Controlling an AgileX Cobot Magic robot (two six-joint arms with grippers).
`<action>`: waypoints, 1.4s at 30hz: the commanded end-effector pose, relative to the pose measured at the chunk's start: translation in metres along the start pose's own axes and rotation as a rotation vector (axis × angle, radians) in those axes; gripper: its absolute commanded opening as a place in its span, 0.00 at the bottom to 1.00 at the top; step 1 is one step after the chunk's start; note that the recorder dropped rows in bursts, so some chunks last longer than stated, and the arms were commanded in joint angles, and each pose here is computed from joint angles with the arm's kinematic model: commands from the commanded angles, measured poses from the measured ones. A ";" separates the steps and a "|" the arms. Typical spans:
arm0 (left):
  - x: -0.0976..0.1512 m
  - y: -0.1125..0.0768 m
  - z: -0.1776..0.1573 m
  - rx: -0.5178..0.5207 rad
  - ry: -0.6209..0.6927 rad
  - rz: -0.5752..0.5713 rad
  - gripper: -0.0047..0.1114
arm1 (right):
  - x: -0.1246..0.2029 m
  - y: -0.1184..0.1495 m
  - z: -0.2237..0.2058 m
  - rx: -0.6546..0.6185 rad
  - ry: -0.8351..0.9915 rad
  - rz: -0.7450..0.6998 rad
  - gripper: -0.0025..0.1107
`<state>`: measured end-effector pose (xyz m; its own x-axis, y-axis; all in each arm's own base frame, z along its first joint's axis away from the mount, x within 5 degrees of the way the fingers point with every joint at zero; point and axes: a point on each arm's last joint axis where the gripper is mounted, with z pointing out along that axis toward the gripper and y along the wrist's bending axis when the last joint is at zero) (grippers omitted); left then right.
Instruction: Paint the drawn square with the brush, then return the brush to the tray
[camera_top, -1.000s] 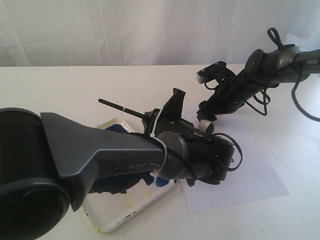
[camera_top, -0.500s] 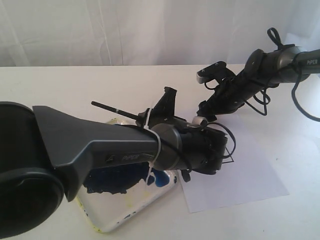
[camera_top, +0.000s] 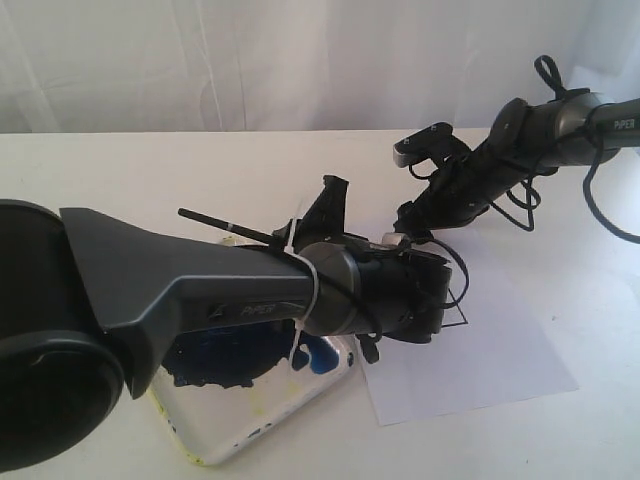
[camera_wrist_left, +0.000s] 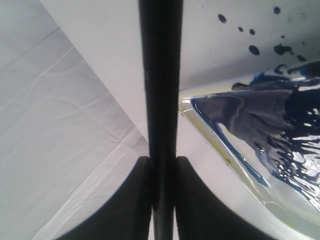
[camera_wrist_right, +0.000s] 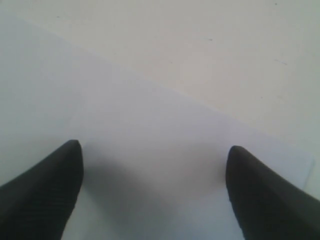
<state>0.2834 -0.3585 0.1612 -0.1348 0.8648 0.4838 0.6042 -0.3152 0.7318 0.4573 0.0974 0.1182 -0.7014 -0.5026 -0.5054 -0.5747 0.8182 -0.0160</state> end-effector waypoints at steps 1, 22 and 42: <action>0.013 0.000 0.000 0.032 0.099 -0.006 0.04 | 0.010 0.000 0.009 -0.010 0.052 -0.028 0.67; 0.038 -0.001 0.003 0.053 0.127 -0.040 0.04 | 0.010 0.001 0.009 -0.013 0.054 -0.026 0.67; 0.038 -0.009 0.010 -0.043 0.161 -0.062 0.04 | 0.010 0.001 0.009 -0.013 0.054 -0.026 0.67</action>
<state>0.2840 -0.3270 0.1604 -0.2110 0.8528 0.4777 0.5697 -0.2899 0.7691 0.4573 0.0974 0.1182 -0.7014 -0.5026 -0.5054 -0.5747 0.8182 -0.0160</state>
